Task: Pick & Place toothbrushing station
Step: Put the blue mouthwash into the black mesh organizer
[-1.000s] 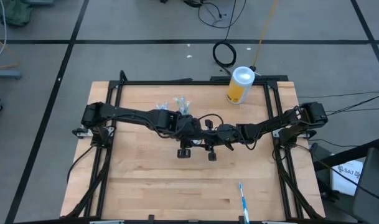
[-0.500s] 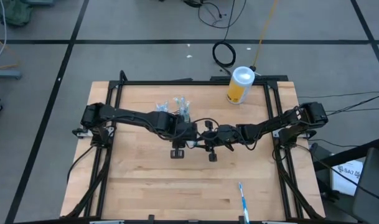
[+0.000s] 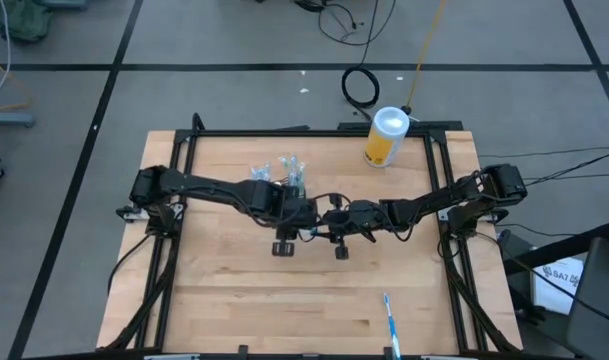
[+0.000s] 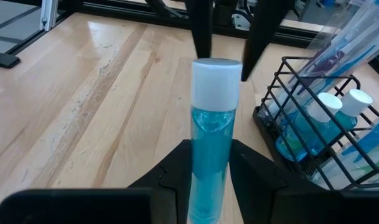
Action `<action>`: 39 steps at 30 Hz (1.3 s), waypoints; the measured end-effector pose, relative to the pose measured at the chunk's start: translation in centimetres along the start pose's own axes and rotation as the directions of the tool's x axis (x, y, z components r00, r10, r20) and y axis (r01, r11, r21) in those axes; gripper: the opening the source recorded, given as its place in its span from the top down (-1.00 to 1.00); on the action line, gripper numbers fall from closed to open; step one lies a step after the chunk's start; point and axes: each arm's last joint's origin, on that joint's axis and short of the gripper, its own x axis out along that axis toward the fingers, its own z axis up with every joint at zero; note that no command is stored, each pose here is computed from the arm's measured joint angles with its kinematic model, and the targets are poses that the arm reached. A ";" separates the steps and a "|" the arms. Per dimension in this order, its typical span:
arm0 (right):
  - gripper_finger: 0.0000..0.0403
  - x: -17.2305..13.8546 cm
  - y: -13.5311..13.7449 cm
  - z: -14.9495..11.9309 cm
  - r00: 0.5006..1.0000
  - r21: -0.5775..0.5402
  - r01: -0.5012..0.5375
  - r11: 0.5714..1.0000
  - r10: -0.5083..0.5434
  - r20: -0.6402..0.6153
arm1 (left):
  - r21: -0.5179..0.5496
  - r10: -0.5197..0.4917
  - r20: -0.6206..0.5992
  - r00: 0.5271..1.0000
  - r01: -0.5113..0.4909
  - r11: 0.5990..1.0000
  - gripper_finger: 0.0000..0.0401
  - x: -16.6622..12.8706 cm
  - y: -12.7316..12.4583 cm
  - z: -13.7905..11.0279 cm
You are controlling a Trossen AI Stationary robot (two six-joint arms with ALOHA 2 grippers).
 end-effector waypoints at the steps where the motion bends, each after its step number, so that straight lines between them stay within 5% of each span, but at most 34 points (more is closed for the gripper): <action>1: 0.56 0.0 0.0 0.0 1.000 0.000 0.000 1.000 0.000 0.000 | 0.002 -0.001 -0.005 1.000 0.001 1.000 0.46 0.0 0.0 0.0; 7: 0.56 0.0 0.0 0.0 1.000 0.000 0.000 1.000 0.000 0.000 | 0.051 -0.003 0.004 1.000 0.003 0.999 0.41 0.0 0.0 0.0; 22: 0.56 0.0 0.0 0.0 1.000 -0.012 0.000 1.000 0.000 0.001 | 0.149 -0.020 0.100 0.995 0.004 0.989 -0.26 -0.1 -1.0 1.0; 31: 0.56 0.0 0.0 0.0 1.000 -0.022 0.001 1.000 -0.001 0.001 | 0.115 -0.020 0.125 0.992 0.006 0.993 -0.11 -0.2 -1.0 1.2; 39: 0.56 0.0 -0.1 0.6 0.998 -0.024 0.007 1.000 -0.006 0.056 | -0.040 -0.008 0.146 0.989 0.015 0.999 0.18 -0.1 0.0 1.4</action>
